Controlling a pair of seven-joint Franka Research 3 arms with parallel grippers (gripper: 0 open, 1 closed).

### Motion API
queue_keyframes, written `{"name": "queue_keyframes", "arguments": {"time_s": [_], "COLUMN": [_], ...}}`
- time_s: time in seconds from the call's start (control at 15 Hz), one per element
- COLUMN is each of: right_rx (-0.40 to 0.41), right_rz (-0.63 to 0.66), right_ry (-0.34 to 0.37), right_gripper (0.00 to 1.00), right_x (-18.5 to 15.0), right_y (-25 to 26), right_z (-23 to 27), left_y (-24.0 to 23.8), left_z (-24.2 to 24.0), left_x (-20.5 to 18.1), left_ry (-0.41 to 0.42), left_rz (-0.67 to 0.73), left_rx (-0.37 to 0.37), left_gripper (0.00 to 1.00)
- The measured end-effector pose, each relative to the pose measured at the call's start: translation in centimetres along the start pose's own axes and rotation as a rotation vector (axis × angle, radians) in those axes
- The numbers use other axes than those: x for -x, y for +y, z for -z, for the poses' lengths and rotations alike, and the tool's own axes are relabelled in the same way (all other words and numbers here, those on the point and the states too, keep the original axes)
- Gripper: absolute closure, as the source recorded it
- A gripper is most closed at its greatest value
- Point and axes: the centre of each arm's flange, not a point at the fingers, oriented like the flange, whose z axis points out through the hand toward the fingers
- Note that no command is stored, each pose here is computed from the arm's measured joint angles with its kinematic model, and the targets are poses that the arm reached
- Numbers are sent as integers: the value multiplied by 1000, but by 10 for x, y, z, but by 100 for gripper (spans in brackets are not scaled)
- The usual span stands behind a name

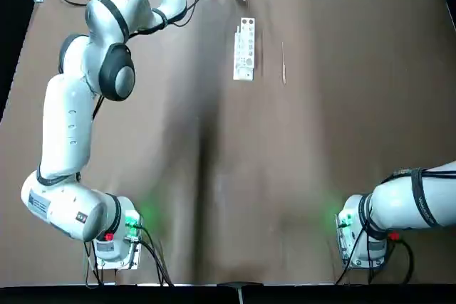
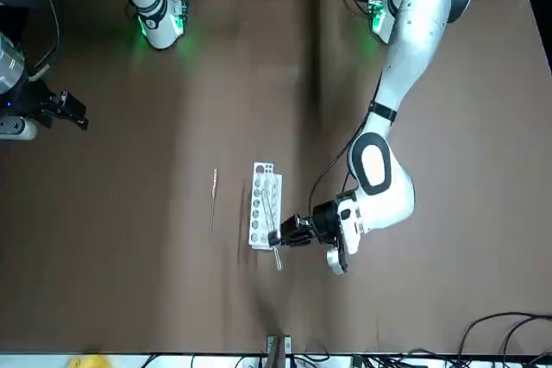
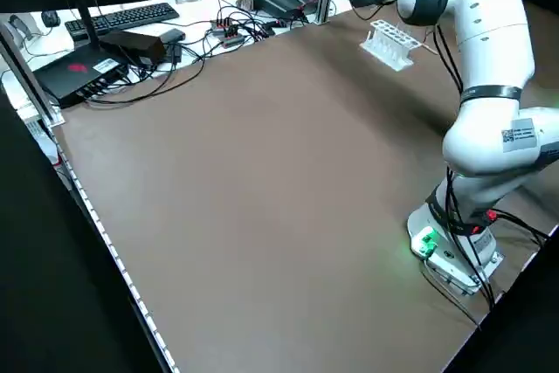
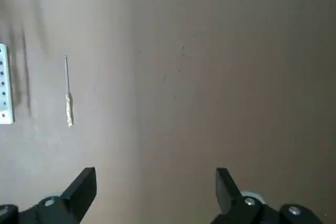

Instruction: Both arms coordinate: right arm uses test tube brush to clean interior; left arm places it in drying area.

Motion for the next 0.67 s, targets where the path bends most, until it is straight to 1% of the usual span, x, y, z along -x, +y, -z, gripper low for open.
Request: {"name": "queue_keyframes", "arguments": {"time_s": [0.07, 0.27, 0.67], "right_rx": [0, 0, 0], "right_rz": [1, 6, 15], "right_ry": [-2, -3, -5], "right_gripper": [0, 0, 0], "right_x": [0, 1, 1], "right_y": [0, -3, -8], "right_z": [0, -1, -1], "left_y": [-2, -4, -7], "left_z": [0, 2, 10], "left_x": [2, 4, 6], "left_ry": [-42, -93, -215], "left_rz": [122, 275, 633], "left_rx": [11, 23, 26], "left_gripper": [77, 77, 77]}}
